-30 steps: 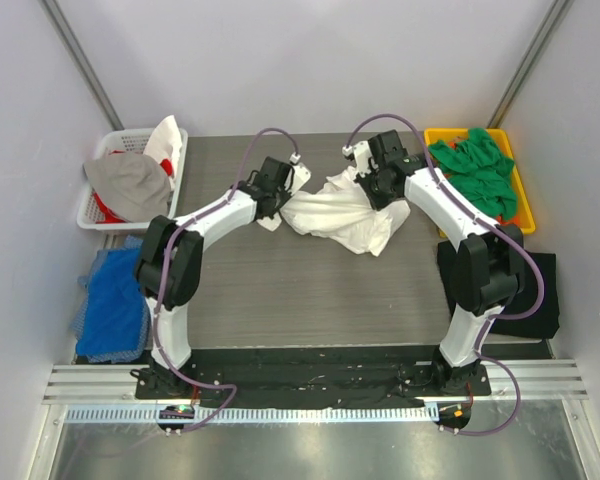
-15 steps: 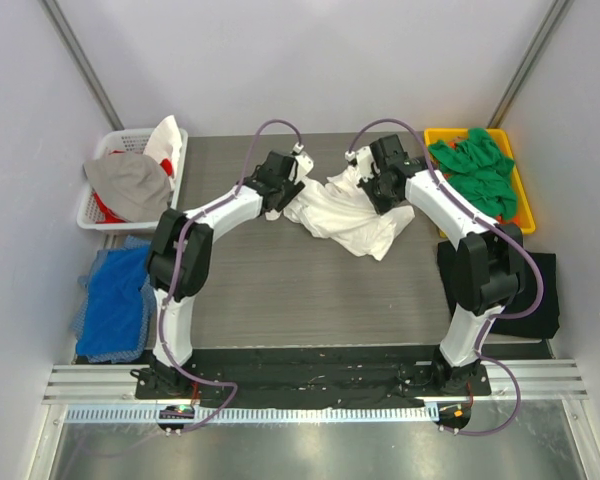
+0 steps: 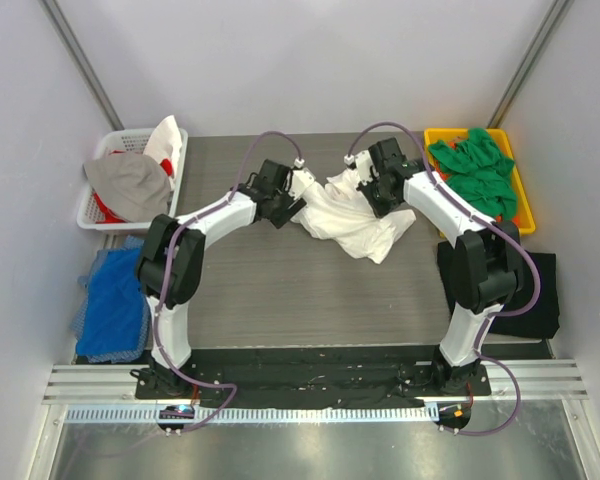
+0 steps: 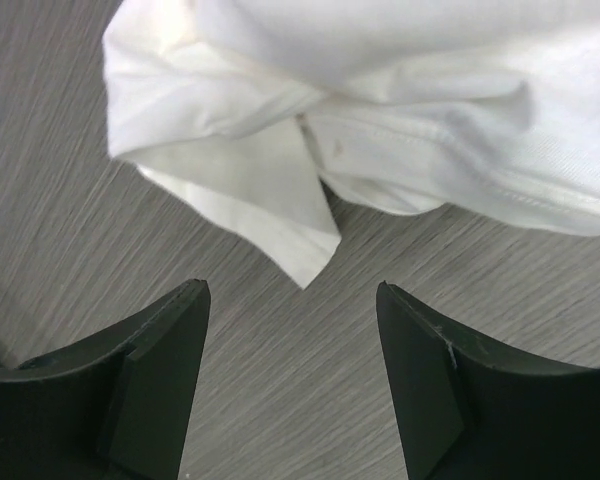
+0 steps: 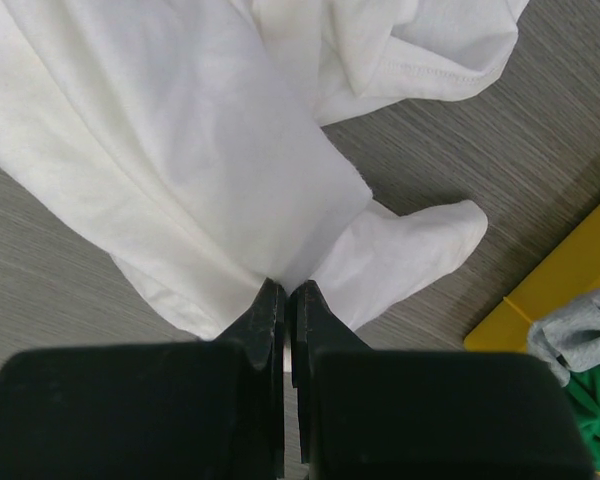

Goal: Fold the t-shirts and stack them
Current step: Flatten out the tshirt

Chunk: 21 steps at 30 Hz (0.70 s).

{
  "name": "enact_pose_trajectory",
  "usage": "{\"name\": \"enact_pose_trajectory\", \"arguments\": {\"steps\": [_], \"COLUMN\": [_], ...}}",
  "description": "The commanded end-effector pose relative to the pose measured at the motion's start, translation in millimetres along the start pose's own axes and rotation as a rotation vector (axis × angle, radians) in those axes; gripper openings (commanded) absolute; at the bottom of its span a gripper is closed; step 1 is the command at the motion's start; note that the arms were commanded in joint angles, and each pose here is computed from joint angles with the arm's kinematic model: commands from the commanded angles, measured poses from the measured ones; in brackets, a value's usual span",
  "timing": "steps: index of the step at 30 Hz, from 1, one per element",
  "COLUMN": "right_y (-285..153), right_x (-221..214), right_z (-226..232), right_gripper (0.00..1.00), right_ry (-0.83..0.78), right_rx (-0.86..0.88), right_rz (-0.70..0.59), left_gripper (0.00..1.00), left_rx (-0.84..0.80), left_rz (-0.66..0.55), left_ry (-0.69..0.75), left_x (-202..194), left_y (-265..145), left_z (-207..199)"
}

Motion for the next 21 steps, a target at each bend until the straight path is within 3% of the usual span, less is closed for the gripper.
{"name": "enact_pose_trajectory", "arguments": {"steps": [1, 21], "right_y": [-5.4, -12.1], "right_x": [0.5, -4.2], "right_z": [-1.6, 0.9], "right_gripper": [0.01, 0.01], "right_ry": [-0.003, -0.002], "right_rx": [-0.009, 0.002], "right_rz": [-0.035, -0.05], "left_gripper": [0.72, 0.6], "left_rx": [-0.112, -0.241], "left_rz": [-0.029, 0.063], "left_ry": [0.011, 0.007], "left_x": [10.0, -7.3], "left_y": [8.8, 39.0], "left_z": [5.4, 15.2]}}
Point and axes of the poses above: each gripper's point midway between its finger pads, its own y axis out along the fingers, its own z axis along the line the jaws close on, x = y × z, the point moved 10 cm from there along -y, back along the fingers, and after that the axes turned 2 degrees about y, right-handed, at the moved point
